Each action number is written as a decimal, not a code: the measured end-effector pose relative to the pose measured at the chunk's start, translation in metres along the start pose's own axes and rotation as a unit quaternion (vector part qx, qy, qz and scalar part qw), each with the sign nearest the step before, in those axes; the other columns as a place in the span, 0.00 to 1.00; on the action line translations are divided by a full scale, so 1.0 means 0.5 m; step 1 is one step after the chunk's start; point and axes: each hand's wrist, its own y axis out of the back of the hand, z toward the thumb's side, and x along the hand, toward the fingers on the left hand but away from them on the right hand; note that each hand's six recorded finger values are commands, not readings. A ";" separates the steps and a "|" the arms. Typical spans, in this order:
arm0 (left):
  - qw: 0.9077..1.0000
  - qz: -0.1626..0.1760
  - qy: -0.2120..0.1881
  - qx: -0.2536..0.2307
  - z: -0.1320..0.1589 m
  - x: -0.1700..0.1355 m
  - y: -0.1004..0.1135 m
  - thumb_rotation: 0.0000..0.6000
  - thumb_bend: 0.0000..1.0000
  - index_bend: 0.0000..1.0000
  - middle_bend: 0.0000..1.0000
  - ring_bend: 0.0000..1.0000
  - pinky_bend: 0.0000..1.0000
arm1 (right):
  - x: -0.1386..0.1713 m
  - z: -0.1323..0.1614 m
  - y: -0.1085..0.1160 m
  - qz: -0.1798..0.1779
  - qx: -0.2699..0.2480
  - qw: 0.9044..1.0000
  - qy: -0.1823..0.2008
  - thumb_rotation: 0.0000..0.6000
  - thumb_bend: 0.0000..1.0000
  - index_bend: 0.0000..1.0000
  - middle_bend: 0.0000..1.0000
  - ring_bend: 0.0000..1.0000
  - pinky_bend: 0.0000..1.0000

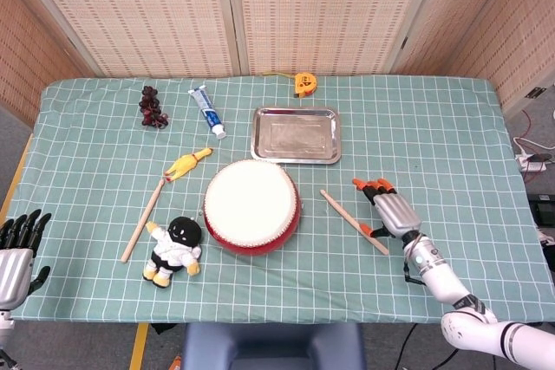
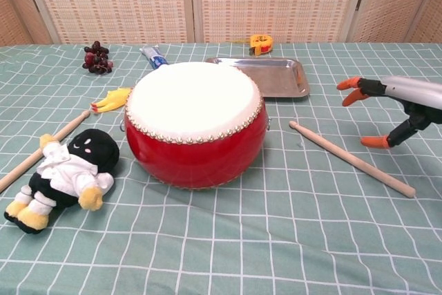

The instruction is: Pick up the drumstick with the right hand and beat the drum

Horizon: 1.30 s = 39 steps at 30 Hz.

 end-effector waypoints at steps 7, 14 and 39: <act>1.000 -0.004 0.004 0.002 -0.003 -0.004 -0.003 1.00 0.24 0.01 0.00 0.02 0.02 | -0.036 0.015 -0.023 0.044 -0.043 0.998 -0.003 1.00 0.57 0.00 0.21 0.01 0.02; 1.000 -0.004 0.001 0.002 0.001 -0.002 -0.004 1.00 0.24 0.01 0.00 0.02 0.02 | -0.069 0.023 -0.044 0.067 -0.065 0.996 -0.003 1.00 0.57 0.00 0.21 0.01 0.02; 1.000 -0.007 0.007 0.006 -0.005 -0.003 -0.011 1.00 0.24 0.01 0.00 0.02 0.02 | -0.011 0.129 -0.119 0.123 -0.022 0.987 0.098 1.00 0.57 0.00 0.21 0.01 0.01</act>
